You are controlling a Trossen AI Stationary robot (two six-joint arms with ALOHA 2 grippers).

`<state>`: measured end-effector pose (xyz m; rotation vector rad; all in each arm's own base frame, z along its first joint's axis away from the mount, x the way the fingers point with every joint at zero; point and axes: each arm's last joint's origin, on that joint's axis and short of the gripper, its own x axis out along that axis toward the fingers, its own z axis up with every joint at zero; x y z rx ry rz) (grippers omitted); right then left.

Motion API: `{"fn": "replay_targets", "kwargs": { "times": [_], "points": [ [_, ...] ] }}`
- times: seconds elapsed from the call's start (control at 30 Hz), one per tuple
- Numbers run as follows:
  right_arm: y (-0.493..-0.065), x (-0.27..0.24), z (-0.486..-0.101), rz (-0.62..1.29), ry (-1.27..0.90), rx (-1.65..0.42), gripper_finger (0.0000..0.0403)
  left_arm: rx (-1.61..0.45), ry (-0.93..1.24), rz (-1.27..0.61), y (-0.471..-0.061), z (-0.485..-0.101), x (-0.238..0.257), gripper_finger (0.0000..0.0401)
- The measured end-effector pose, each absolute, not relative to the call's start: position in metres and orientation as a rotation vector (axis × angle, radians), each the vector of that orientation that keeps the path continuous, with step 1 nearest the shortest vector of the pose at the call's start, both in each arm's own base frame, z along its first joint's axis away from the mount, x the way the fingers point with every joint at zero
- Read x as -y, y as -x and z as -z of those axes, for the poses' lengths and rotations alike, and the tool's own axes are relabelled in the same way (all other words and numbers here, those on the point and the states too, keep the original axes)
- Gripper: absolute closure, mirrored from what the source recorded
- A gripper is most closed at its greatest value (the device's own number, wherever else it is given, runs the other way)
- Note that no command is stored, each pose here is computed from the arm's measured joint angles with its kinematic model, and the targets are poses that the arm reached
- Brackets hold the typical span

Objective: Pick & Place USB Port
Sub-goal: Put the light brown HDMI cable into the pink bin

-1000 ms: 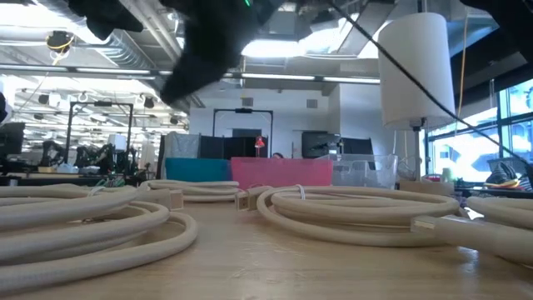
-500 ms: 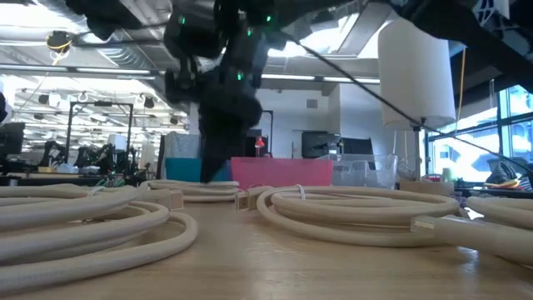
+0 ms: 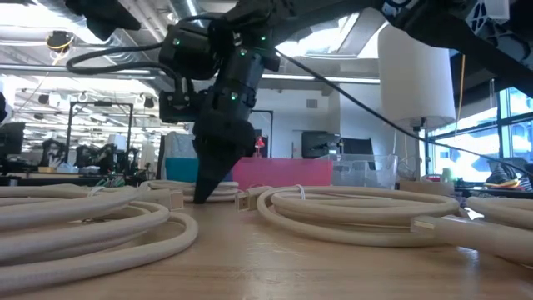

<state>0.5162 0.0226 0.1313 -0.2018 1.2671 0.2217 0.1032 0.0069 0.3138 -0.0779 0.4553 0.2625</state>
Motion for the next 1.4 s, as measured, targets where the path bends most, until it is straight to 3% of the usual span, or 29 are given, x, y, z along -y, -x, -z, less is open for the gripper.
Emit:
{"fn": "replay_targets", "kwargs": {
  "times": [0.1, 0.17, 0.4, 0.57, 0.7, 0.93, 1.17, 1.4],
  "points": [
    [-0.517, -0.024, -0.137, -0.207, 0.184, -1.267, 0.0356, -0.455, 0.078, -0.263, -0.103, -0.314, -0.007, 0.0397],
    [-0.519, -0.027, -0.144, -0.214, 0.183, -1.255, 0.0381, -0.455, 0.078, -0.262, -0.103, -0.314, -0.007, 0.0397],
    [-0.510, -0.053, -0.222, -0.186, 0.294, -1.110, 0.0386, -0.461, 0.084, -0.264, -0.103, -0.313, -0.007, 0.0397],
    [-0.475, -0.035, -0.280, 0.136, 0.444, -1.185, 0.0386, -0.470, 0.083, -0.265, -0.102, -0.312, -0.007, 0.0397],
    [-0.448, 0.005, -0.308, 0.318, 0.382, -1.269, 0.0386, -0.471, 0.083, -0.265, -0.102, -0.312, -0.007, 0.0397],
    [-0.424, 0.089, -0.313, 0.468, 0.221, -1.377, 0.0386, -0.488, 0.080, -0.269, -0.102, -0.311, -0.007, 0.0397],
    [-0.420, 0.141, -0.277, 0.379, 0.033, -1.373, 0.0386, -0.533, 0.074, -0.271, -0.099, -0.307, -0.007, 0.0397],
    [-0.429, 0.155, -0.236, 0.261, -0.081, -1.267, 0.0386, -0.535, 0.067, -0.265, -0.099, -0.307, -0.007, 0.0397]
  ]
}}
